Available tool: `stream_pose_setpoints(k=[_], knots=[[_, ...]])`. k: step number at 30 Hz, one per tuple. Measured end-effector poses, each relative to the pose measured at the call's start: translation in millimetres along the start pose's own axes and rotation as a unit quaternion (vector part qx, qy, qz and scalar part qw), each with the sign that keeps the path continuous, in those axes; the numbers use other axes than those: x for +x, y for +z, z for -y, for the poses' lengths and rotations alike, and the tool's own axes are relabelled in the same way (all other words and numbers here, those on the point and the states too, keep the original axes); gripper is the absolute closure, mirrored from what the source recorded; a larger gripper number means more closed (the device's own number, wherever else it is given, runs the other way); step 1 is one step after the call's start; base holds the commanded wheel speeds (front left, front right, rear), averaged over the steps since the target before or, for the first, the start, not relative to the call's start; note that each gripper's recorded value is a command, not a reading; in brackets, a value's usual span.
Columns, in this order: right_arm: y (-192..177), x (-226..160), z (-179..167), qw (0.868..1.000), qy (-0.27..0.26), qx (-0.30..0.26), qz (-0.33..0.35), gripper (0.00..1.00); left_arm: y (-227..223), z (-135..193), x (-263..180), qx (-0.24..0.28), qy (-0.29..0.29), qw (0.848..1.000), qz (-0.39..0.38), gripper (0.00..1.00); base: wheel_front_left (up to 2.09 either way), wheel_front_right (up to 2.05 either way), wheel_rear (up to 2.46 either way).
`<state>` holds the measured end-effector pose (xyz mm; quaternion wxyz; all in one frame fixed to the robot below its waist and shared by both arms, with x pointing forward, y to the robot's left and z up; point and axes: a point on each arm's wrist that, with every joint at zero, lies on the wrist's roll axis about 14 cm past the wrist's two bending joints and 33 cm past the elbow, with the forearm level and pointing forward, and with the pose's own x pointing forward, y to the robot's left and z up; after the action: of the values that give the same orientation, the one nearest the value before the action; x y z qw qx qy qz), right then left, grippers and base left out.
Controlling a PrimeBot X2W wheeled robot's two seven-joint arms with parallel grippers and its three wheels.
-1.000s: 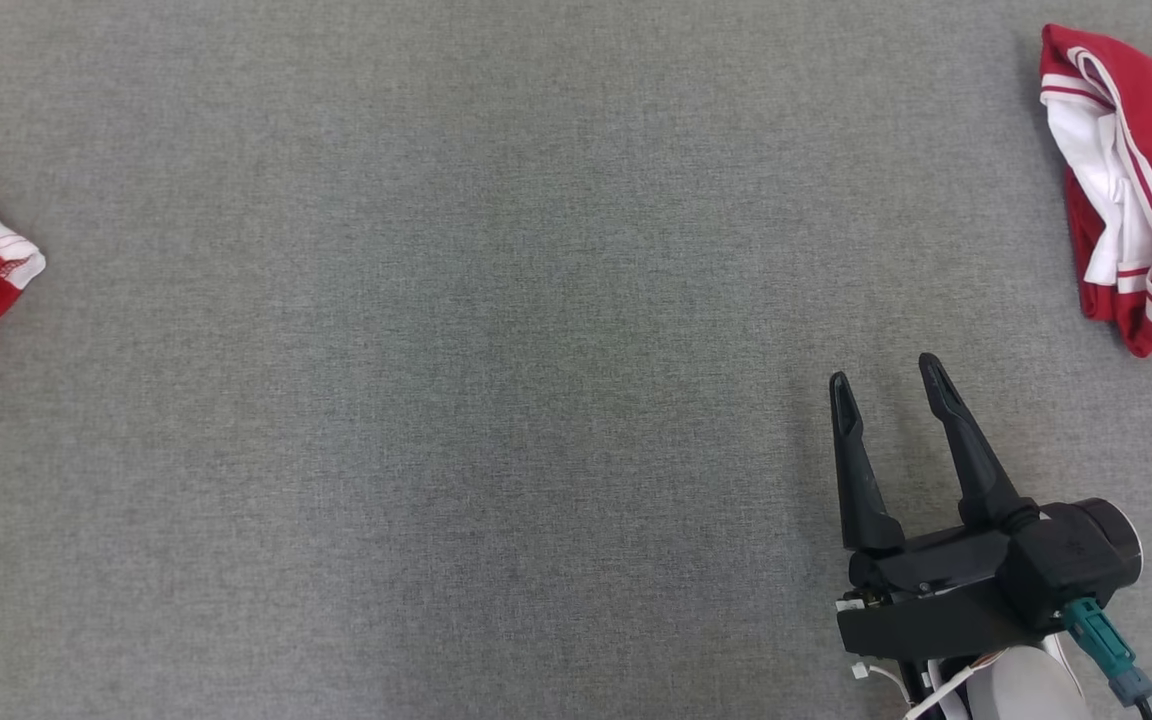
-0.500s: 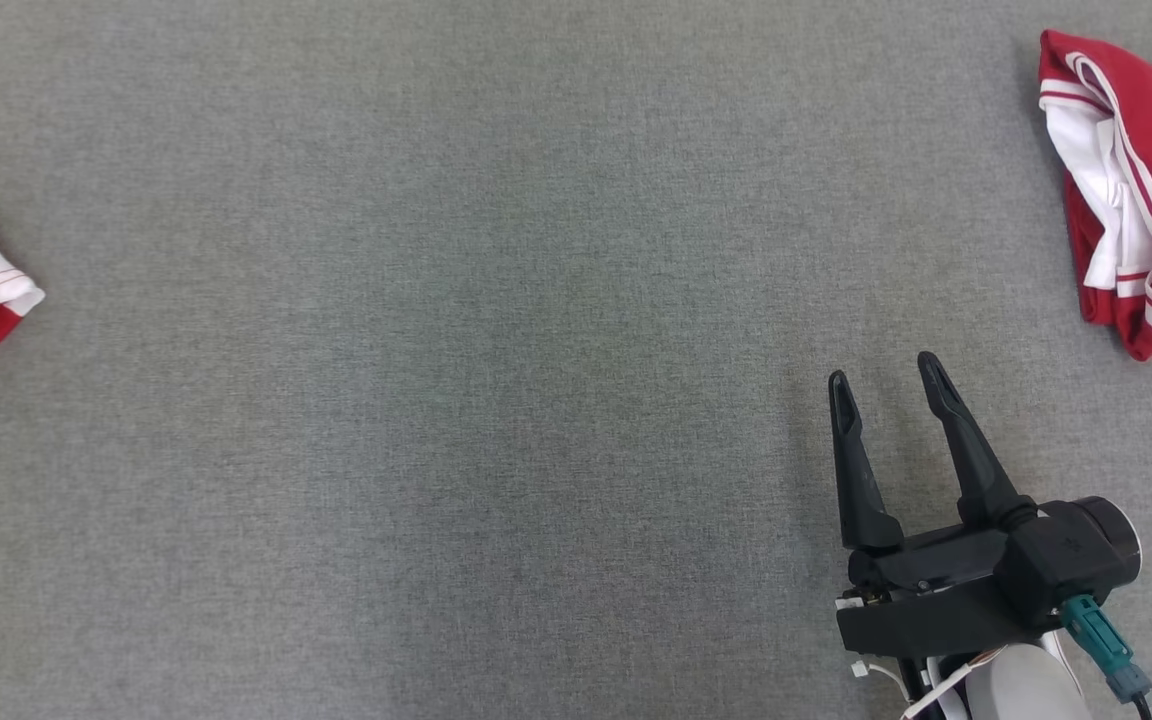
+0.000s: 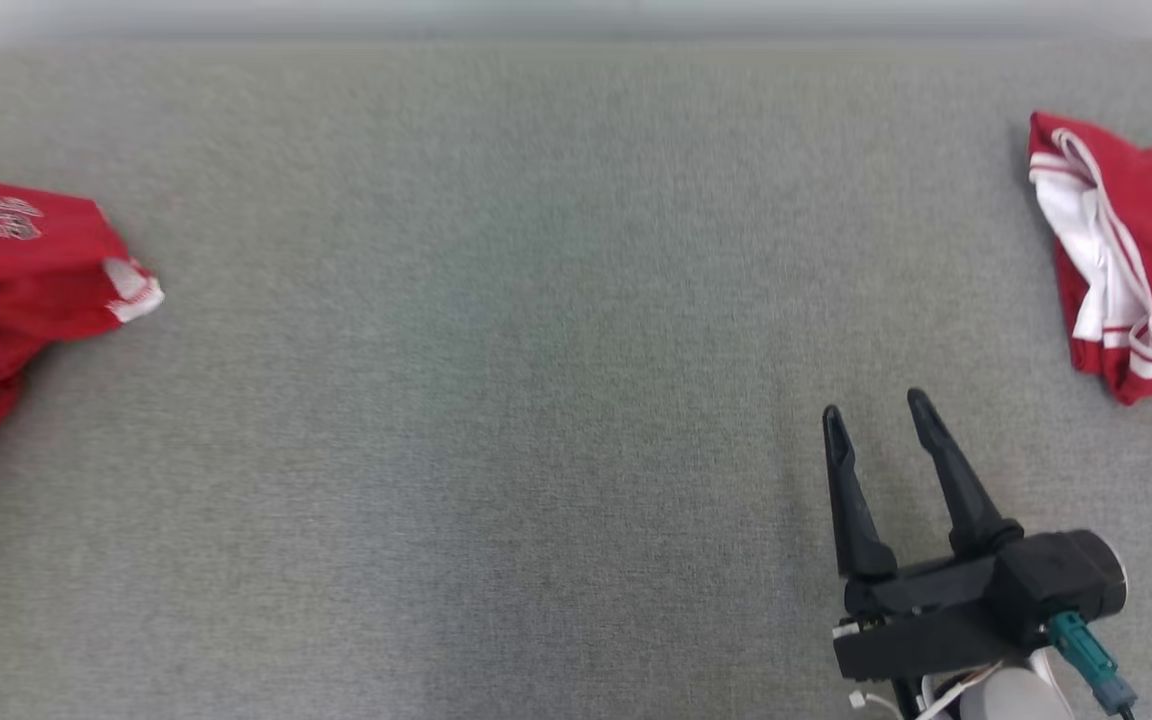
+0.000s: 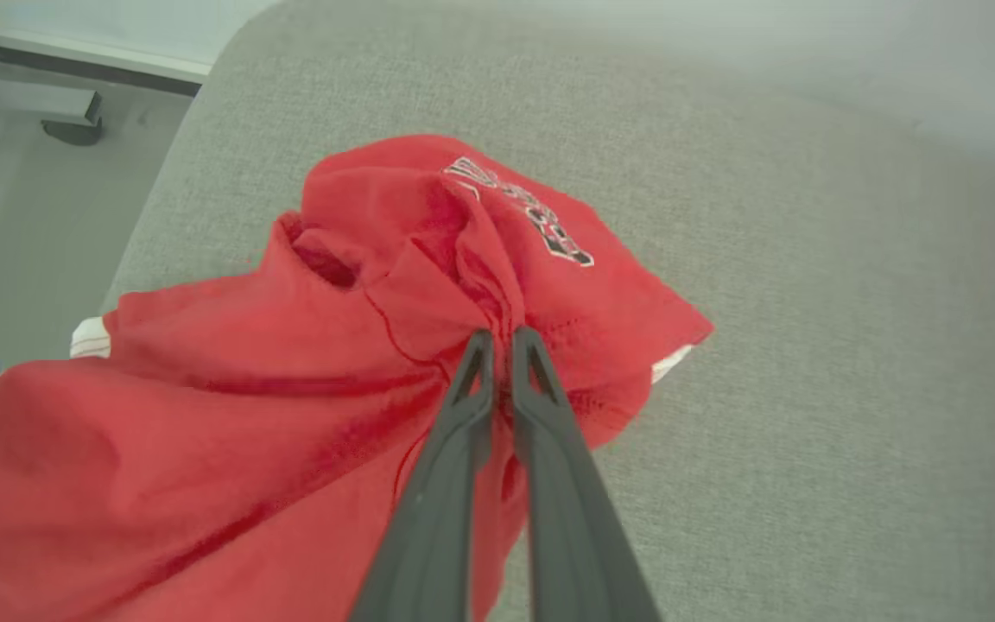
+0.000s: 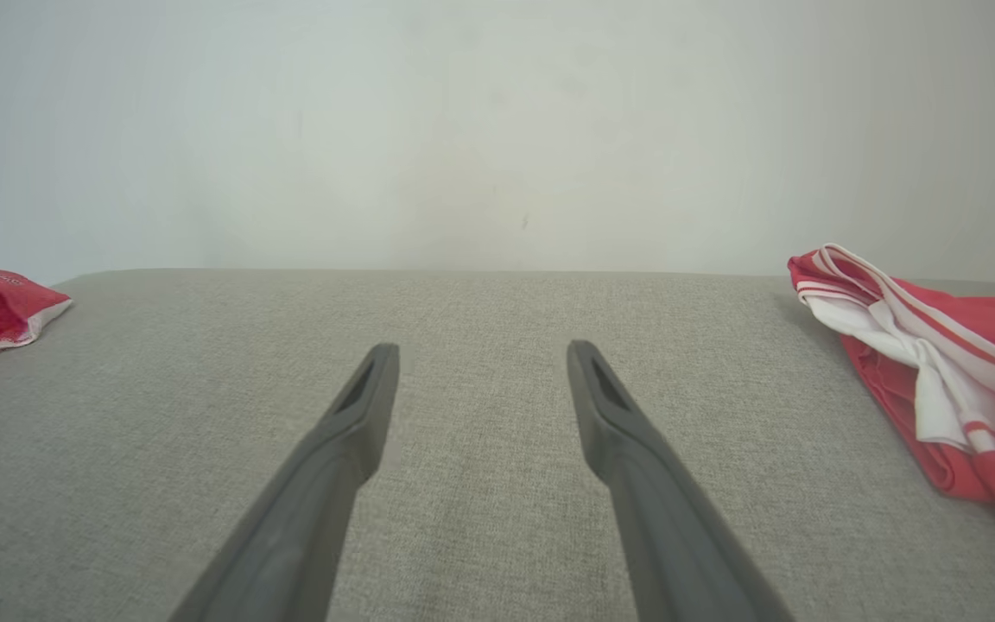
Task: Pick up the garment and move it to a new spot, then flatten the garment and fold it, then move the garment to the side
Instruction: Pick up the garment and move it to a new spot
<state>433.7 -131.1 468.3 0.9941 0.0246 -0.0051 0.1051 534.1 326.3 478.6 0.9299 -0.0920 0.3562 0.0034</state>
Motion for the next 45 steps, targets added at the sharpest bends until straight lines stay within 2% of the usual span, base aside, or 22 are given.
stream_pose_setpoints(k=[6, 11, 17, 24, 29, 34, 37, 40, 45], knots=[[13, -10, -7, 1.0, 0.006, 0.008, 0.013, 0.0, 50, 36, -40, 0.047, -0.047, 0.994, 0.084, 1.0, 0.0, 0.0, 0.0], [29, -19, -9, 0.999, 0.004, 0.014, 0.032, 0.0, 110, 88, -93, 0.111, -0.103, 0.968, 0.201, 1.0, 0.0, 0.0, 0.0], [38, -29, -2, 0.999, -0.01, 0.02, 0.043, 0.0, 147, 157, -131, 0.169, -0.174, 0.926, 0.291, 1.0, 0.0, 0.0, 0.0], [45, -45, 16, 0.998, -0.041, 0.021, 0.051, 0.0, 159, 239, -153, 0.205, -0.264, 0.878, 0.343, 1.0, 0.0, 0.0, 0.0], [47, -61, 34, 0.996, -0.073, 0.021, 0.052, 0.0, 148, 295, -158, 0.236, -0.325, 0.845, 0.353, 1.0, 0.0, 0.0, 0.0], [46, -76, 50, 0.993, -0.103, 0.02, 0.049, 0.0, 123, 344, -156, 0.262, -0.38, 0.818, 0.342, 1.0, 0.0, 0.0, 0.0], [46, -83, 57, 0.992, -0.116, 0.018, 0.047, 0.0, 94, 361, -143, 0.265, -0.405, 0.817, 0.314, 1.0, 0.0, 0.0, 0.0], [45, -87, 62, 0.991, -0.125, 0.017, 0.045, 0.0, 65, 366, -126, 0.26, -0.419, 0.824, 0.28, 1.0, 0.0, 0.0, 0.0], [43, -88, 63, 0.991, -0.128, 0.017, 0.042, 0.0, 12, 353, -92, 0.231, -0.42, 0.851, 0.214, 1.0, 0.0, 0.0, 0.0]])
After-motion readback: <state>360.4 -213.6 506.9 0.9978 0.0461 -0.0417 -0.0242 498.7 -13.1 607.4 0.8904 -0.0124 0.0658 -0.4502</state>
